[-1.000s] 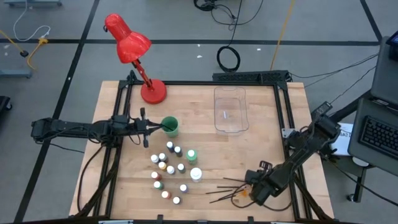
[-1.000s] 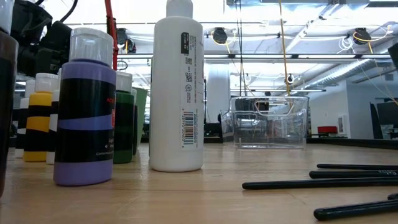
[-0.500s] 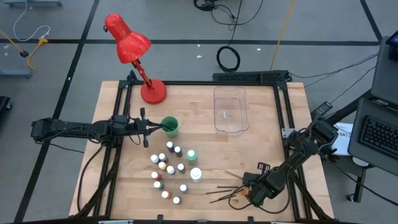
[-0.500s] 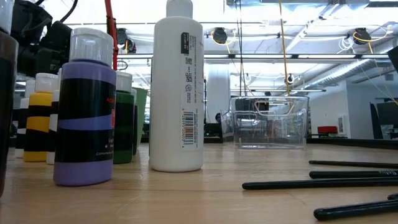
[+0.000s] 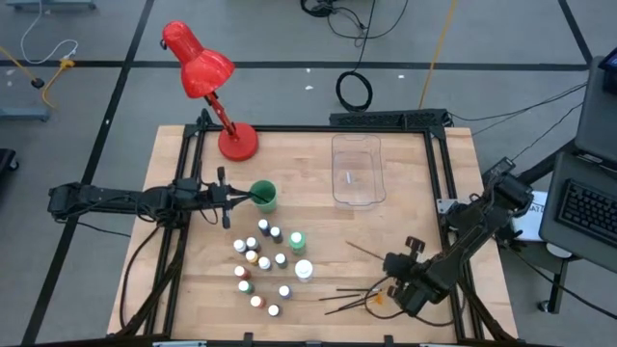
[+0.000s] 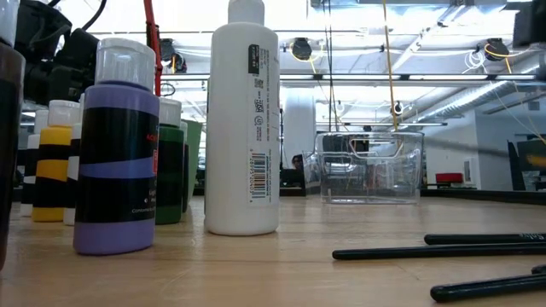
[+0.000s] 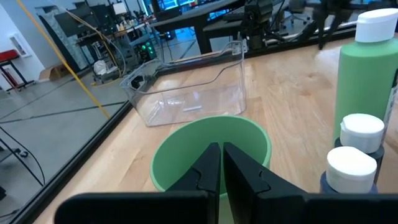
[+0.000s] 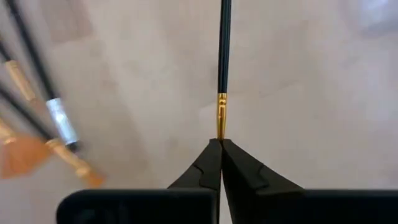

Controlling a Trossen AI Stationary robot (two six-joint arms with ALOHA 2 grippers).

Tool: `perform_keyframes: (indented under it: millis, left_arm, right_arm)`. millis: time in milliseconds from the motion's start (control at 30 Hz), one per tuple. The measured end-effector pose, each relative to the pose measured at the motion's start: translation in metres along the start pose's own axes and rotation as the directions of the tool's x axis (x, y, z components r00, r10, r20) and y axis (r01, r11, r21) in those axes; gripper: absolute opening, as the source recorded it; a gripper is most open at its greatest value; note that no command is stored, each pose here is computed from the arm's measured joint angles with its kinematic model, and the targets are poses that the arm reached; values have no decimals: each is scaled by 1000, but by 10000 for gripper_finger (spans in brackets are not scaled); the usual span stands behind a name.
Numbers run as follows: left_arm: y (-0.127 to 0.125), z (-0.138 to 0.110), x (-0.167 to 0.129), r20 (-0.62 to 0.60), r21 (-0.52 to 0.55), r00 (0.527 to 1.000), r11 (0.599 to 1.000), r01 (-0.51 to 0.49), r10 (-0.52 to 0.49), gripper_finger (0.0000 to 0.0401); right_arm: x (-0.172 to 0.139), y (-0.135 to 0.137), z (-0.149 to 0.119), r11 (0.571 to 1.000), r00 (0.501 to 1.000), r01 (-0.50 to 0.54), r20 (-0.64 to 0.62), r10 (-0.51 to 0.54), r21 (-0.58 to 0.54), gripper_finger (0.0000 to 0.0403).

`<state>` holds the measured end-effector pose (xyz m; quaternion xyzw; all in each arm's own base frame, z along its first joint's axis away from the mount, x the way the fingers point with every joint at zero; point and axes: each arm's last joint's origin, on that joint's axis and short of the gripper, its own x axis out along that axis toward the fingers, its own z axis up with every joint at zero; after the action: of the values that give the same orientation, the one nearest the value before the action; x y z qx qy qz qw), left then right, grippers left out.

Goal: Pick & Place Paint Supplies
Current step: Put the gold paintbrush into the green cup

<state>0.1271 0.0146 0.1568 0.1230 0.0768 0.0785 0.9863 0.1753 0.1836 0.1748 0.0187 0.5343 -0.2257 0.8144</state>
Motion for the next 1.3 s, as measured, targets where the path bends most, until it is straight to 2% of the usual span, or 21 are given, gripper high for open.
perform_keyframes:
  millis: [100,233,400,600,733,867,900,1000,1067,1300]
  left_arm:
    - [0,1,0,5,0,1000,1000,-1,1,24]
    - [0,1,0,15,-2,1000,1000,-3,3,24]
    - [0,1,0,16,-22,1000,1000,2,-2,24]
    - [0,7,0,81,-45,995,997,57,-53,24]
    - [-1,11,-1,131,-72,985,990,118,-107,24]
    - [-2,13,-1,160,-69,976,985,161,-148,24]
    - [-2,14,-1,174,-72,972,983,171,-157,24]
    - [-3,16,-2,200,-55,960,976,212,-197,24]
    - [-4,16,-2,204,-38,955,973,227,-214,24]
    - [-4,22,-3,263,-51,941,971,234,-213,24]
  right_arm:
    - [-11,-6,11,1000,972,25,235,-25,0,0]
    - [-23,-12,29,996,874,84,482,-58,-32,0]
    - [-27,-10,75,988,821,46,569,48,-150,0]
    - [-18,-16,146,944,677,-5,694,247,-331,0]
    - [0,-31,179,921,591,-17,739,323,-389,0]
    - [22,-45,204,900,505,-97,759,412,-424,0]
    - [29,-47,208,900,499,-110,760,416,-421,0]
    - [47,-52,212,913,544,-98,747,383,-397,0]
    - [57,-53,214,916,556,-95,743,373,-390,0]
    - [75,-46,214,915,567,-95,734,374,-393,0]
